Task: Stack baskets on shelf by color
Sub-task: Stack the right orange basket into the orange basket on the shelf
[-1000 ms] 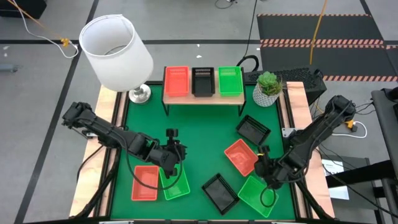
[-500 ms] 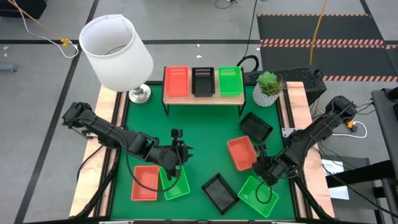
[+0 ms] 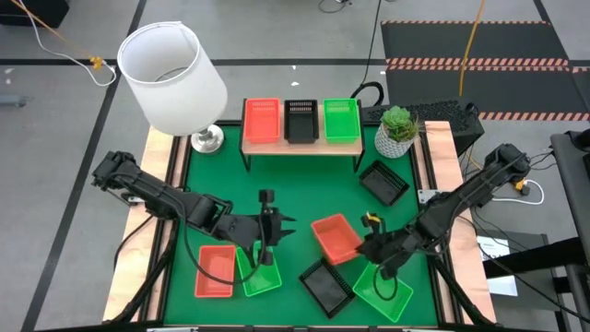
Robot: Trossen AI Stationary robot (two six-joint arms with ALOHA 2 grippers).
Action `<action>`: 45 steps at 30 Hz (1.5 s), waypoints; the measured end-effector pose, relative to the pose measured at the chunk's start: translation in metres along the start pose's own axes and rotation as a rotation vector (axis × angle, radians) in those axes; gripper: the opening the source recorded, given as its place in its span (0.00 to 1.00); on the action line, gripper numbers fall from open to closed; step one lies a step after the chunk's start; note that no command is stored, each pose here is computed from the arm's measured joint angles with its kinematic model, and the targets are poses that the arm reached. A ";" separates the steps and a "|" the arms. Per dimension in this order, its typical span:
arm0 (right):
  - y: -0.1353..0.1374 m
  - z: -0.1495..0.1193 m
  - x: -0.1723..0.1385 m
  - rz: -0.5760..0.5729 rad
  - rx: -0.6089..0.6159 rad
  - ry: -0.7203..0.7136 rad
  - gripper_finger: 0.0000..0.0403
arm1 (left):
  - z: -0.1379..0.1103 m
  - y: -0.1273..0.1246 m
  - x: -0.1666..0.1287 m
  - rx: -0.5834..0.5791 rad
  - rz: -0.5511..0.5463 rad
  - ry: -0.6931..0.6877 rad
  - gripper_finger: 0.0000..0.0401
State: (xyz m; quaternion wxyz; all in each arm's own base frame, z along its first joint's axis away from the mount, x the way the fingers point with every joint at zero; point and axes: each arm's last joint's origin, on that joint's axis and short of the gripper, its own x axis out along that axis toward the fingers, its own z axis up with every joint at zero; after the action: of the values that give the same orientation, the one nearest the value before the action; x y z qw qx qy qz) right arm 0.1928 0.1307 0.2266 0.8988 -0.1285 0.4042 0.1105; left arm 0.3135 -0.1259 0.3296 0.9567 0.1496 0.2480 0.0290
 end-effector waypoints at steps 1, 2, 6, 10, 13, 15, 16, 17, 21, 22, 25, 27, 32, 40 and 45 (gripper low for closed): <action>-0.002 0.007 -0.003 -0.013 0.006 -0.028 0.03 | 0.003 0.000 -0.001 -0.007 -0.001 -0.022 0.30; -0.004 0.015 -0.007 -0.027 0.007 -0.058 0.03 | 0.005 -0.001 -0.001 -0.008 -0.001 -0.041 0.30; -0.013 0.039 -0.019 -0.074 0.001 -0.154 0.02 | 0.010 -0.001 -0.002 -0.008 -0.004 -0.081 0.32; -0.023 0.055 -0.029 -0.146 0.006 -0.208 0.02 | 0.010 -0.001 -0.002 -0.022 -0.003 -0.086 0.42; -0.031 0.061 -0.030 -0.185 0.022 -0.242 0.02 | 0.011 -0.001 -0.002 -0.039 0.000 -0.097 0.52; -0.035 0.063 -0.030 -0.196 0.028 -0.252 0.02 | 0.014 0.000 -0.003 -0.049 0.003 -0.124 0.57; -0.038 0.063 -0.028 -0.203 0.034 -0.248 0.02 | 0.016 0.000 -0.003 -0.049 0.004 -0.136 0.59; -0.040 0.063 -0.027 -0.211 0.042 -0.242 0.02 | 0.017 0.000 -0.003 -0.049 0.005 -0.148 0.60; -0.047 0.063 -0.019 -0.237 0.059 -0.218 0.01 | 0.019 0.001 -0.003 -0.051 0.008 -0.167 0.62; -0.050 0.064 -0.016 -0.245 0.064 -0.215 0.01 | 0.019 0.001 -0.003 -0.056 0.009 -0.169 0.62; -0.055 0.064 -0.004 -0.267 0.060 -0.185 0.01 | 0.018 0.001 0.005 -0.064 0.021 -0.167 0.62; -0.059 0.065 0.004 -0.282 0.059 -0.170 0.01 | 0.015 0.000 0.009 -0.043 0.032 -0.139 0.62; -0.067 0.067 0.019 -0.306 0.074 -0.136 0.01 | 0.007 0.002 0.021 -0.037 0.051 -0.078 0.62; -0.069 0.077 0.022 -0.313 0.094 -0.135 0.03 | -0.010 0.011 0.038 -0.094 0.048 0.054 0.62; -0.069 0.076 0.022 -0.316 0.093 -0.131 0.03 | -0.016 0.013 0.042 -0.083 0.048 0.104 0.62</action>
State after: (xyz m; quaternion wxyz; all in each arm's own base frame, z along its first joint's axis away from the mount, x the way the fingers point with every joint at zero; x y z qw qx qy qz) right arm 0.2812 0.0922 0.2685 0.9344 -0.1413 0.3241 -0.0427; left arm 0.3428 -0.1034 0.3008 0.9469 0.1139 0.2923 0.0701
